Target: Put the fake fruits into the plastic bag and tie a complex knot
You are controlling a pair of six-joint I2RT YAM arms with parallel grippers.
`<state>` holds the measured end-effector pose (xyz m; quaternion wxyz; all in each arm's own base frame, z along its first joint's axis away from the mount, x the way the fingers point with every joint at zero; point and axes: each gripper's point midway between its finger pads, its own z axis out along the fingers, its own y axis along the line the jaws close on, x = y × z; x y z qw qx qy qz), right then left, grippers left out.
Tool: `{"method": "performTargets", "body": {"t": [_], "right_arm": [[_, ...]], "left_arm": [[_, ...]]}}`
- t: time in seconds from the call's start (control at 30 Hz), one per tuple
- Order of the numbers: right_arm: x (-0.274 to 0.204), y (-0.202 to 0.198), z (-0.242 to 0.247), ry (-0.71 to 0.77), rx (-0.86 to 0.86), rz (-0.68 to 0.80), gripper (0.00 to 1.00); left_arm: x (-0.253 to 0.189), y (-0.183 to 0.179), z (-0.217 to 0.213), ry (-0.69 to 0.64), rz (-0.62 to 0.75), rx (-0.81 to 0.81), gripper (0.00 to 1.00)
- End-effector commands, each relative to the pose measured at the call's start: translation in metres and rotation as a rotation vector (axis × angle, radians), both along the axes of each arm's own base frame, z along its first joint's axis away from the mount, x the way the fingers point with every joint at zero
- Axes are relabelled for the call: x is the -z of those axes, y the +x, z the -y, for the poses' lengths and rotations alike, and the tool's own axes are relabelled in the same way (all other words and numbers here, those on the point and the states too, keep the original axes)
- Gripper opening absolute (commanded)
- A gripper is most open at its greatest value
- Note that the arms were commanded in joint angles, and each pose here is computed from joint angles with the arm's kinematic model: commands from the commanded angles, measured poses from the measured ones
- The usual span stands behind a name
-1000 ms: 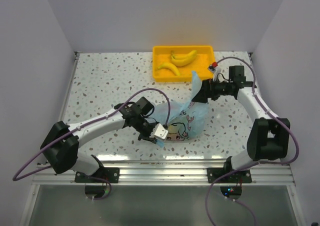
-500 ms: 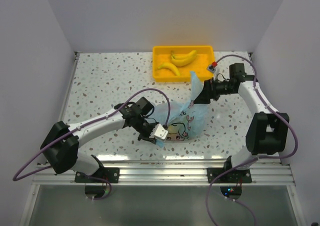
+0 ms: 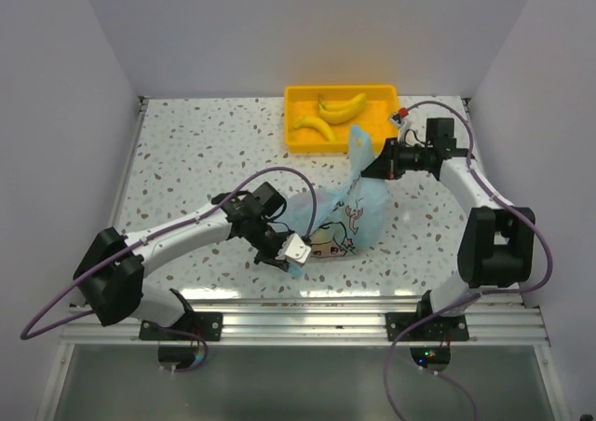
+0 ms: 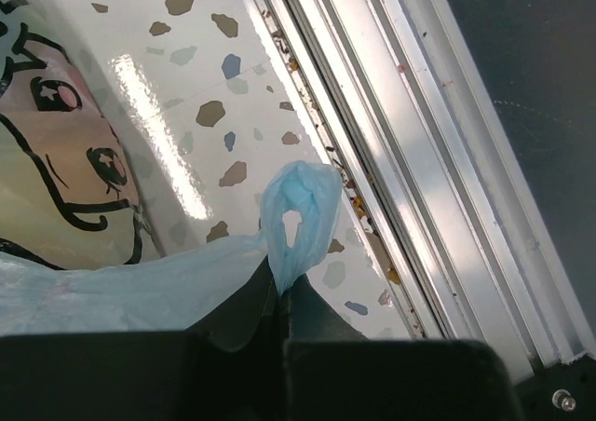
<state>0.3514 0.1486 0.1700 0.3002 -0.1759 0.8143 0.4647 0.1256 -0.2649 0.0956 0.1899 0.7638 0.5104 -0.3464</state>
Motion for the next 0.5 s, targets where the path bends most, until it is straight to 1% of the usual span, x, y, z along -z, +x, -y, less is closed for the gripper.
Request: {"method": "performTargets", "body": {"t": [0.0, 0.03, 0.1, 0.13, 0.17, 0.2, 0.23, 0.27, 0.3, 0.33, 0.37, 0.4, 0.43, 0.47], "right_arm": [[-0.04, 0.001, -0.013, -0.049, 0.018, 0.159, 0.0], [-0.04, -0.002, -0.014, -0.087, -0.001, 0.21, 0.0], [-0.041, -0.016, -0.025, -0.157, -0.021, 0.263, 0.0], [-0.042, -0.022, -0.03, -0.179, -0.042, 0.299, 0.0], [-0.041, -0.028, -0.039, -0.199, -0.06, 0.313, 0.0], [-0.039, -0.033, -0.043, -0.204, -0.072, 0.316, 0.0], [-0.042, -0.037, -0.047, -0.204, -0.078, 0.325, 0.0], [-0.042, -0.041, -0.054, -0.206, -0.097, 0.33, 0.0], [-0.041, -0.043, -0.056, -0.208, -0.1, 0.323, 0.0], [-0.041, -0.045, -0.059, -0.204, -0.111, 0.322, 0.0], [-0.04, -0.051, -0.063, -0.203, -0.132, 0.316, 0.0], [-0.041, -0.053, -0.065, -0.204, -0.142, 0.32, 0.0], [-0.041, -0.056, -0.067, -0.204, -0.158, 0.321, 0.0], [-0.04, -0.061, -0.07, -0.205, -0.174, 0.311, 0.0]], "left_arm": [[-0.032, -0.007, 0.011, -0.088, 0.035, 0.061, 0.0], [-0.046, 0.001, 0.02, -0.127, 0.061, 0.056, 0.0], [-0.067, 0.005, 0.033, -0.177, 0.046, 0.027, 0.0], [-0.088, 0.013, 0.046, -0.237, 0.072, 0.022, 0.0], [-0.101, 0.013, 0.053, -0.277, 0.055, 0.022, 0.0], [-0.111, 0.014, 0.059, -0.294, 0.016, -0.012, 0.0], [-0.131, 0.021, 0.071, -0.36, 0.038, -0.015, 0.0], [-0.142, 0.021, 0.077, -0.394, 0.019, -0.02, 0.0], [-0.15, 0.021, 0.081, -0.403, -0.03, -0.062, 0.0], [-0.167, 0.028, 0.091, -0.471, -0.001, -0.068, 0.0], [-0.177, 0.032, 0.094, -0.501, 0.003, -0.09, 0.0], [-0.185, 0.034, 0.096, -0.514, -0.039, -0.14, 0.0], [-0.199, 0.043, 0.104, -0.584, -0.011, -0.155, 0.0], [-0.208, 0.052, 0.103, -0.615, -0.007, -0.2, 0.0]]}}
